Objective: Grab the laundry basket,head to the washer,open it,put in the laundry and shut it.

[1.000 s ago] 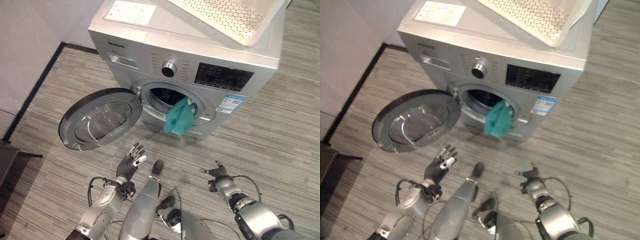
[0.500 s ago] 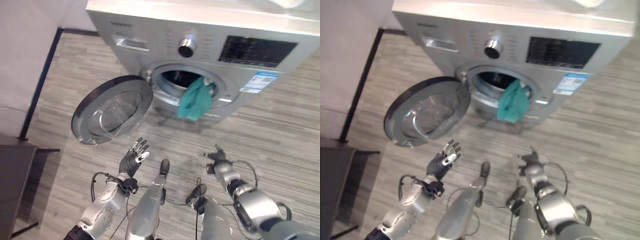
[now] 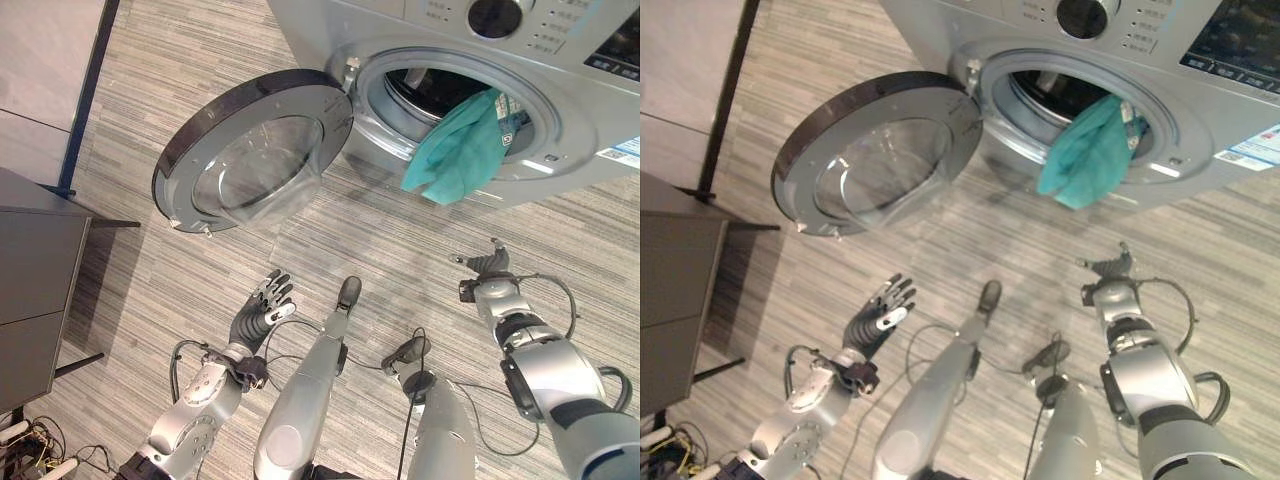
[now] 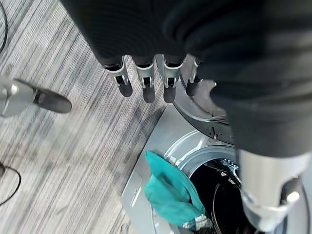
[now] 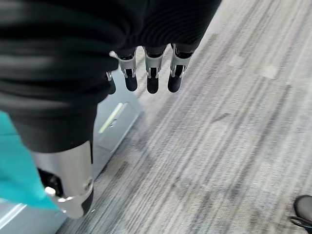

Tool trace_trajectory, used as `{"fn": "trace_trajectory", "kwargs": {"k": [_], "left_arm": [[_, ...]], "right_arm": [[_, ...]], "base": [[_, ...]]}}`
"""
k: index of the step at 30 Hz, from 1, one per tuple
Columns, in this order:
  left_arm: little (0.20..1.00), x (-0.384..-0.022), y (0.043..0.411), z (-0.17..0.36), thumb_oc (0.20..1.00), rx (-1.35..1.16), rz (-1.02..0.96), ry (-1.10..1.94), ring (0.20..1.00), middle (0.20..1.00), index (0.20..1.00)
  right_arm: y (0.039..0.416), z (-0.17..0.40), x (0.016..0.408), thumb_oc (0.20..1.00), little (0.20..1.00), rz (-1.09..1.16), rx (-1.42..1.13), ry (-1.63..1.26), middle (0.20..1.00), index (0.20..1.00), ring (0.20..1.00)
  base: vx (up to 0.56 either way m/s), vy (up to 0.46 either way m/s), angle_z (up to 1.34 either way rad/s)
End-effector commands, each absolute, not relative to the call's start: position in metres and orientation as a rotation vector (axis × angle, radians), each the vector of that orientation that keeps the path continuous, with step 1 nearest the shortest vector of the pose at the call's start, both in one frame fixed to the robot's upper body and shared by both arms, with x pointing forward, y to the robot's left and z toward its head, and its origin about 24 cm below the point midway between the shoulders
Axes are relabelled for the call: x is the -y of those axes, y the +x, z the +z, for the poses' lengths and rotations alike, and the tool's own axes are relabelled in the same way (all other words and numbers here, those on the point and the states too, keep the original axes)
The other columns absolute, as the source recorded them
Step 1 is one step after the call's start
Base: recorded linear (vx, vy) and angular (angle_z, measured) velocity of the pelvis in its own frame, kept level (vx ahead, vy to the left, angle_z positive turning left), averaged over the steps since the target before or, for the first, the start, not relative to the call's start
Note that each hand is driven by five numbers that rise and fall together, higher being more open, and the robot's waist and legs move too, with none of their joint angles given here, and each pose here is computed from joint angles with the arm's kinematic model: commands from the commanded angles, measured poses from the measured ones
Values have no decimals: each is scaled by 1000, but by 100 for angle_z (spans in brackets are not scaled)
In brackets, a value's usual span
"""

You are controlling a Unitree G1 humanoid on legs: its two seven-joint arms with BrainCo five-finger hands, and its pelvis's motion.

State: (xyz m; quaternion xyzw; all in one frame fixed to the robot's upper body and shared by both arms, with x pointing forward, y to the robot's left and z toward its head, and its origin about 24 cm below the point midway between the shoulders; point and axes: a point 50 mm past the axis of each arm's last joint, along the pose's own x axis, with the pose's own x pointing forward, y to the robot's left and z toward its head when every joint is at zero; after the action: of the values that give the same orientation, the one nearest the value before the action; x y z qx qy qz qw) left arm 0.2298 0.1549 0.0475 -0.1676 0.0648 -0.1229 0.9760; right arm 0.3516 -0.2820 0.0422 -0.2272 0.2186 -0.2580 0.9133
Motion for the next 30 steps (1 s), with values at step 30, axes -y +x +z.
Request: {"fn": "trace_trajectory", "kwargs": {"k": [30], "left_arm": [[1000, -150, 221, 65, 1000, -22, -300, -341, 1000, 1000, 1000]], "right_arm": [[374, 192, 343, 1000, 1000, -759, -62, -482, 1000, 1000, 1000]], "base": [[35, 17, 4]]}}
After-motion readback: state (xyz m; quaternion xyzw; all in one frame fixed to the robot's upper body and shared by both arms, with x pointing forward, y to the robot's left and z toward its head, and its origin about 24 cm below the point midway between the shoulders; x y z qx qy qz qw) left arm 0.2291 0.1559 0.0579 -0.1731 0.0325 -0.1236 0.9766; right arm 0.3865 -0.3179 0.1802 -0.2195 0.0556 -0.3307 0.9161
